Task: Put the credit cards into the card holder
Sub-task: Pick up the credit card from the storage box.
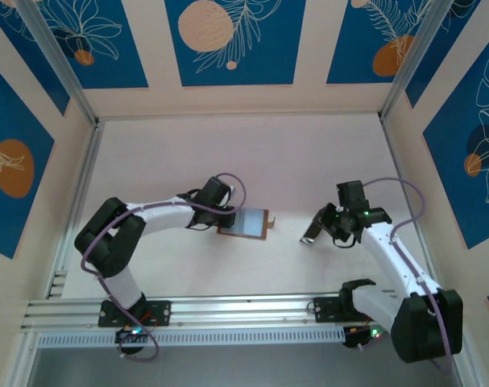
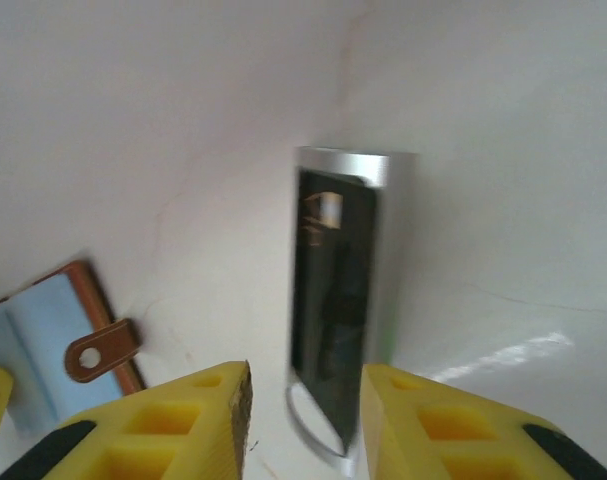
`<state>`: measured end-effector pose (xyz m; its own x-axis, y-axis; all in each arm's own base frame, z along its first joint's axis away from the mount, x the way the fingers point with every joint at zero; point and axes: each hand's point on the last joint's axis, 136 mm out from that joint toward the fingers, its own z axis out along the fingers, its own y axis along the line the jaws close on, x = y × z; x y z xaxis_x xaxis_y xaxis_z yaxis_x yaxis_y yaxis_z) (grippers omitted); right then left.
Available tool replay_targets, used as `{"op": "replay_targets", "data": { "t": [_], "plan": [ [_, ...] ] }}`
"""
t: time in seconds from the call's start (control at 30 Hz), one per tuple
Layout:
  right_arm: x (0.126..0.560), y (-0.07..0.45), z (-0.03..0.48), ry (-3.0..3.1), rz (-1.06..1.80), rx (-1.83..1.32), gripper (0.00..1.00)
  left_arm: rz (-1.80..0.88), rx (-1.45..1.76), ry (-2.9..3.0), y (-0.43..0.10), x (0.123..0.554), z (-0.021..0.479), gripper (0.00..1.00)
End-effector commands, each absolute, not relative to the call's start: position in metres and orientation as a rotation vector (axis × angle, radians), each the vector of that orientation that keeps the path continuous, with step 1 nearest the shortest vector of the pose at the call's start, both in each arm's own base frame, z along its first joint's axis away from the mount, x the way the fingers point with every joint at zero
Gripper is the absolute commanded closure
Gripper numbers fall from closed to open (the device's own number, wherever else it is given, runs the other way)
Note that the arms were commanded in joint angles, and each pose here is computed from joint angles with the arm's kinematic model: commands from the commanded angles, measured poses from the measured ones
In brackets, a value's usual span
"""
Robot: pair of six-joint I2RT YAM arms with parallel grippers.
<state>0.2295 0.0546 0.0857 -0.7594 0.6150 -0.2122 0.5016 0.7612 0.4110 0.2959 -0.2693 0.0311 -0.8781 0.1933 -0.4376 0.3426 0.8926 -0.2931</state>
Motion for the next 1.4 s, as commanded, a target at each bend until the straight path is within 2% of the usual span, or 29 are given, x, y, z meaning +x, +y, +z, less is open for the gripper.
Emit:
{"op": "replay_targets", "data": {
  "t": [0.0,0.4,0.97,1.37],
  "plan": [
    [0.213,0.05,0.077,2.651,0.503,0.942,0.62,-0.458,0.372,2.706,-0.254,0.288,0.012,0.83],
    [0.225,0.054,0.065,2.677,0.535,0.921,0.66,-0.485,0.367,2.718,-0.254,0.282,0.006,0.83],
    [0.239,0.069,0.068,2.728,0.482,0.816,0.82,-0.504,0.35,2.719,-0.254,0.28,0.004,0.83],
    [0.244,0.077,0.065,2.764,0.45,0.759,0.83,-0.518,0.352,2.724,-0.256,0.28,0.002,0.83]
  ]
}}
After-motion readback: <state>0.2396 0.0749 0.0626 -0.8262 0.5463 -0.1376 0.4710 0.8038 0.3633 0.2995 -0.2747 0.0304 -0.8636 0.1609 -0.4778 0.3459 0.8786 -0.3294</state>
